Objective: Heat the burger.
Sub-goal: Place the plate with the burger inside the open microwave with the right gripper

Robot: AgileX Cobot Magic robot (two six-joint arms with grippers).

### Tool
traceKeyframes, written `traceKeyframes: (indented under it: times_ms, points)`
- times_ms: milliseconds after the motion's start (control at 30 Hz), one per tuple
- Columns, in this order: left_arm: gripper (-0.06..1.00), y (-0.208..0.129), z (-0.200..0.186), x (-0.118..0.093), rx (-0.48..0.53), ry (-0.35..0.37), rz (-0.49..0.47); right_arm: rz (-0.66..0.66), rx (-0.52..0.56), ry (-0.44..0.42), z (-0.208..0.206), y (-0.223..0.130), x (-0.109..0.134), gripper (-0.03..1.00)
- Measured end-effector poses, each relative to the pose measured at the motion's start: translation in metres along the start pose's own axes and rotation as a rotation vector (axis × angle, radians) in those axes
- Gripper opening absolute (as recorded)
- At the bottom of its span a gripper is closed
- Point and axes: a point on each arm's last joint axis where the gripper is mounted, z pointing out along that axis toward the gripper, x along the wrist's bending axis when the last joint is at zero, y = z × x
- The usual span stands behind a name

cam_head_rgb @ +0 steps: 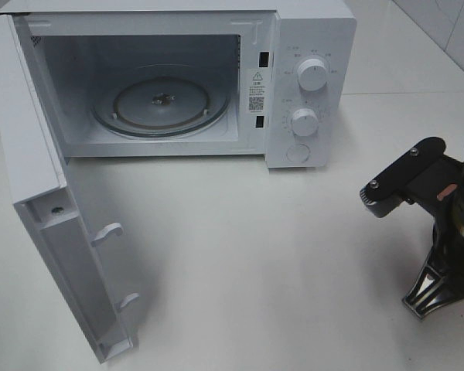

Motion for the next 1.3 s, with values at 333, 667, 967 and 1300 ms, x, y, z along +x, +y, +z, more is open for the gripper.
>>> traceKeyframes:
  times_ms: [333, 667, 967, 1300]
  points:
    - [0.98, 0.000, 0.000, 0.000, 0.000, 0.000, 0.000, -0.135, -0.067, -0.019, -0.013, 0.000, 0.022, 0.02]
    - [0.98, 0.000, 0.000, 0.000, 0.000, 0.000, 0.000, -0.275, -0.163, -0.056, -0.026, 0.001, 0.040, 0.02]
    - [0.98, 0.000, 0.000, 0.000, 0.000, 0.000, 0.000, -0.452, -0.265, -0.076, -0.035, 0.004, 0.052, 0.02]
    - [0.98, 0.000, 0.000, 0.000, 0.000, 0.000, 0.000, -0.548, -0.331, -0.038, -0.036, 0.009, 0.058, 0.03]
